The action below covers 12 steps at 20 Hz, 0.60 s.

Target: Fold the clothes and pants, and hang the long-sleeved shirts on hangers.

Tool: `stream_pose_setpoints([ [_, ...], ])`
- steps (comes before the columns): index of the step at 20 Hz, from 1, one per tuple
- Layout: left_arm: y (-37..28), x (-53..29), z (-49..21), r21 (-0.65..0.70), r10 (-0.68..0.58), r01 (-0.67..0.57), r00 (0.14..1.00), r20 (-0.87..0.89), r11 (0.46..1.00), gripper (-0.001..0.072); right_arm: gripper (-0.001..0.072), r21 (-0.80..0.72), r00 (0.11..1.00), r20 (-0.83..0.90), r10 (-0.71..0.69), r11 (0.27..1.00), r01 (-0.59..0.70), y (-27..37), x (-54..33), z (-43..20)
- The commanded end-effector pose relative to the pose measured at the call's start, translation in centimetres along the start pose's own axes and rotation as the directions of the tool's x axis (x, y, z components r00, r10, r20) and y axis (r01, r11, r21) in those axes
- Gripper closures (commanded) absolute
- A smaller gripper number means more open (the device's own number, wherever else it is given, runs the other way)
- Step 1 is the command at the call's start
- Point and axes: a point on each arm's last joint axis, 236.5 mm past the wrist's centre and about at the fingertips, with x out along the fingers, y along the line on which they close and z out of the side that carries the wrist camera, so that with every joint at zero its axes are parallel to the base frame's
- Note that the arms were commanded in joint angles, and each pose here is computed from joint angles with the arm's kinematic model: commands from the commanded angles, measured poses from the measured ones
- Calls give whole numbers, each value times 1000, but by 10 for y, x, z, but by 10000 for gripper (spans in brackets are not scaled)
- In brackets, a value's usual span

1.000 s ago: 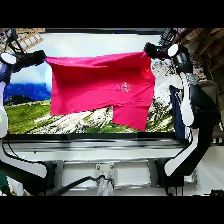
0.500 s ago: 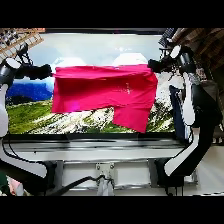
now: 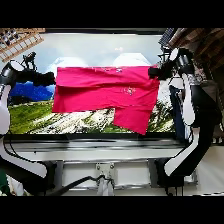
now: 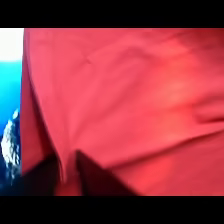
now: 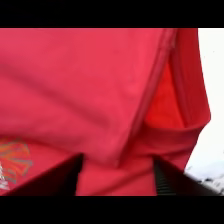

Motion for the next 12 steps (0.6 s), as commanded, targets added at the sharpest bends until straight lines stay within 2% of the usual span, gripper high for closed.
stream_pose_setpoints([
  [1,0,-9,-14,-17,-15,14,998,-57,1000,457,204,48,998,-59,-29,998,31,-7,-6,-17],
  [3,6,-34,-6,-69,-9,8,1000,-17,998,452,280,69,997,-28,-78,994,80,-23,-30,-15],
  [5,9,-74,-1,-101,-2,5,1000,30,995,463,316,109,995,6,-100,989,99,-36,-59,-17],
  [6,7,-91,-5,-96,1,2,999,32,995,534,330,134,995,16,-102,986,99,-40,-72,-25],
  [7,3,-106,-11,-97,3,2,999,46,995,562,330,149,995,14,-99,984,96,-42,-79,-37],
  [8,-1,-114,-19,-113,6,1,998,63,994,562,360,157,997,4,-82,984,80,-38,-83,-54],
  [11,-17,-115,-52,-254,-21,50,993,113,966,547,364,203,999,-37,37,979,-29,-12,-65,-115],
  [12,-21,-110,-67,-281,-42,69,994,99,957,492,363,234,996,-49,76,970,-62,-4,-53,-136],
])
